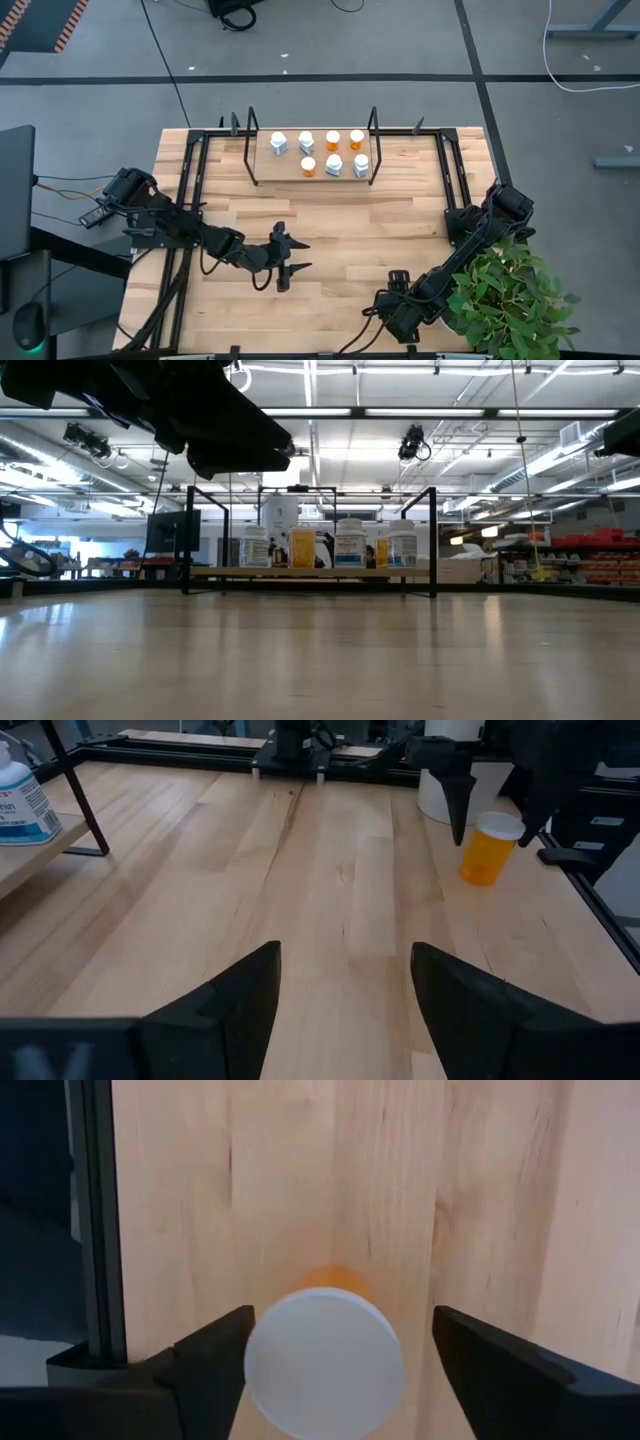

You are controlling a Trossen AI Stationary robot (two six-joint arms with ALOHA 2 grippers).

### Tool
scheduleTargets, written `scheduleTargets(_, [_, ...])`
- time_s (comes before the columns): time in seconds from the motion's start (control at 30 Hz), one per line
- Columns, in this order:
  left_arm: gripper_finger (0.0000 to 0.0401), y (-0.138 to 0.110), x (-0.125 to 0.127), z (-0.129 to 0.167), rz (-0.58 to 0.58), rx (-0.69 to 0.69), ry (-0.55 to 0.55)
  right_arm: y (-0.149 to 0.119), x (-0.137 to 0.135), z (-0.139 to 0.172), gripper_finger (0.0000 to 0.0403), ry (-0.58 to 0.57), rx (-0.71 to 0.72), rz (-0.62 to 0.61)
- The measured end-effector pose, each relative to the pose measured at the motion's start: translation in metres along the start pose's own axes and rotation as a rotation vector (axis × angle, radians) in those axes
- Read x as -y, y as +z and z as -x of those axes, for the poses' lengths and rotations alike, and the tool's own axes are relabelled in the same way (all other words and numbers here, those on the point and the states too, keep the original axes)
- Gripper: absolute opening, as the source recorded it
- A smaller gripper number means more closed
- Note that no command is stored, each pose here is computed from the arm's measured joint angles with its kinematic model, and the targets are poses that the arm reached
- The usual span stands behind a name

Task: Pick and place medicine bottles onto shelf by color
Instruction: Put the orange pill bottle on the shelf

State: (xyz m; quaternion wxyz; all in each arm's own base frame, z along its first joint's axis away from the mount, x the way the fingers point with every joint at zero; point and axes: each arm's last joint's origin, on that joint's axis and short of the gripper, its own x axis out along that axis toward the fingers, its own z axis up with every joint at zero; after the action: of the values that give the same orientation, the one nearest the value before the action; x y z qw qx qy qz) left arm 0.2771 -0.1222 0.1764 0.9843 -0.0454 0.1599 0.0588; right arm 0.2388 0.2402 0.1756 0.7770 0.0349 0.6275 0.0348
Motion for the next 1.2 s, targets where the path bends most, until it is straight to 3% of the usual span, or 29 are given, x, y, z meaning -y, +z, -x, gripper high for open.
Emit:
scheduleTargets(0.47, [0.0231, 0.0, 0.0, 0.0, 0.0, 0.0, 0.0, 0.0, 0.001, 0.0, 0.0218, -0.004, -0.004, 0.0])
scheduleTargets(0.83, [0.0231, 0.0, 0.0, 0.0, -0.001, 0.0, 0.0, 0.002, 0.003, 0.0, 0.0226, -0.006, -0.005, 0.015])
scheduleTargets(1.2, [0.0231, -0.006, 0.004, 0.003, -0.045, -0.044, -0.009, 0.035, 0.026, 0.007, 0.0229, 0.034, 0.002, 0.028])
